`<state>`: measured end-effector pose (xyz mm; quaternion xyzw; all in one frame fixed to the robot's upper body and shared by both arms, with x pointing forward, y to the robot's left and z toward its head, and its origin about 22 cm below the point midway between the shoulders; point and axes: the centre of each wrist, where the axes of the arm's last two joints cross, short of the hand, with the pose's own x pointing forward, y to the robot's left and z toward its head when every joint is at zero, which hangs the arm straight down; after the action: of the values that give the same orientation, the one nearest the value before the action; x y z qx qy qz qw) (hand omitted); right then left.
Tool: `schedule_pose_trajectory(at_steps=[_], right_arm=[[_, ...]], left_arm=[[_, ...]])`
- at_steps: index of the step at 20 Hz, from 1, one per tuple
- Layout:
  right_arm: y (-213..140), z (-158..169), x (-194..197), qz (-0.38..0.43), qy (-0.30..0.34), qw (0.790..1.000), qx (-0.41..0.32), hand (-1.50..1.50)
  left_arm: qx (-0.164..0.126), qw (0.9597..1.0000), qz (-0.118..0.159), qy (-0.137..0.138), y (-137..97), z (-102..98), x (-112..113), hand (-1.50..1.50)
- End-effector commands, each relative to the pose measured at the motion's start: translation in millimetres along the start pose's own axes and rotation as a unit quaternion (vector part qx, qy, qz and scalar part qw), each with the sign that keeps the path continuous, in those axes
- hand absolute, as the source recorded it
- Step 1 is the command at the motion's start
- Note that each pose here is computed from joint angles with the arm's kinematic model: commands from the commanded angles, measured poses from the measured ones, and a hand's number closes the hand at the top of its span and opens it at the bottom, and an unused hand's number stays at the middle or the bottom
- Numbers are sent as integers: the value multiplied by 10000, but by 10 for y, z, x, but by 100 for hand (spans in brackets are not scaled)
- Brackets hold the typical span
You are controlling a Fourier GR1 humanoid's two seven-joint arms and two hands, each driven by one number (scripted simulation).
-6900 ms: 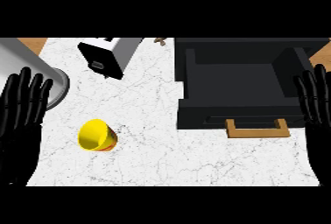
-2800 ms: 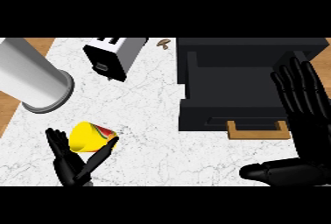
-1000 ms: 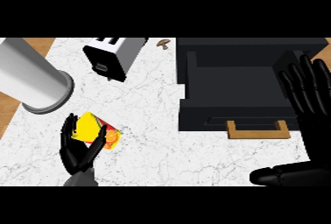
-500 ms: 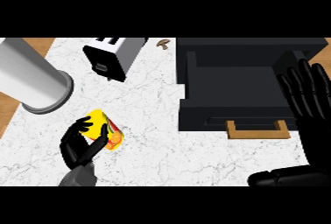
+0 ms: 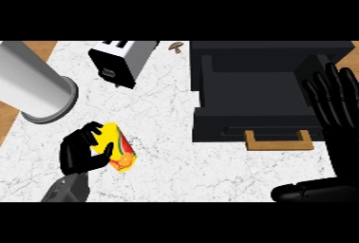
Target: Pick up the cup, place it into the drawer and close the drawer
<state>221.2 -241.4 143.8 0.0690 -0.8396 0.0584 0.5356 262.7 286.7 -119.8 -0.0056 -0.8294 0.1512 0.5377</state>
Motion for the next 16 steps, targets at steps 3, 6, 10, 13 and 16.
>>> schedule_pose_trajectory(at_steps=[3,6,10,13,16], right_arm=[[-180,47,3,115,62,9999,-8,-150],[-101,-57,55,97,52,9999,-98,-150],[-65,-76,-36,72,145,9998,-141,-150],[1,-70,88,93,39,9999,-117,-150],[-113,52,-23,67,-7,9998,-179,-150]], left_arm=[[-779,9952,513,-284,-46,-155,185,150],[-1267,9904,508,-229,-277,-139,289,150],[-1657,9834,710,-214,-745,-426,517,150],[-1649,9832,710,-332,-1036,-633,779,150],[-1725,9807,846,-354,-1187,-711,1106,150]])
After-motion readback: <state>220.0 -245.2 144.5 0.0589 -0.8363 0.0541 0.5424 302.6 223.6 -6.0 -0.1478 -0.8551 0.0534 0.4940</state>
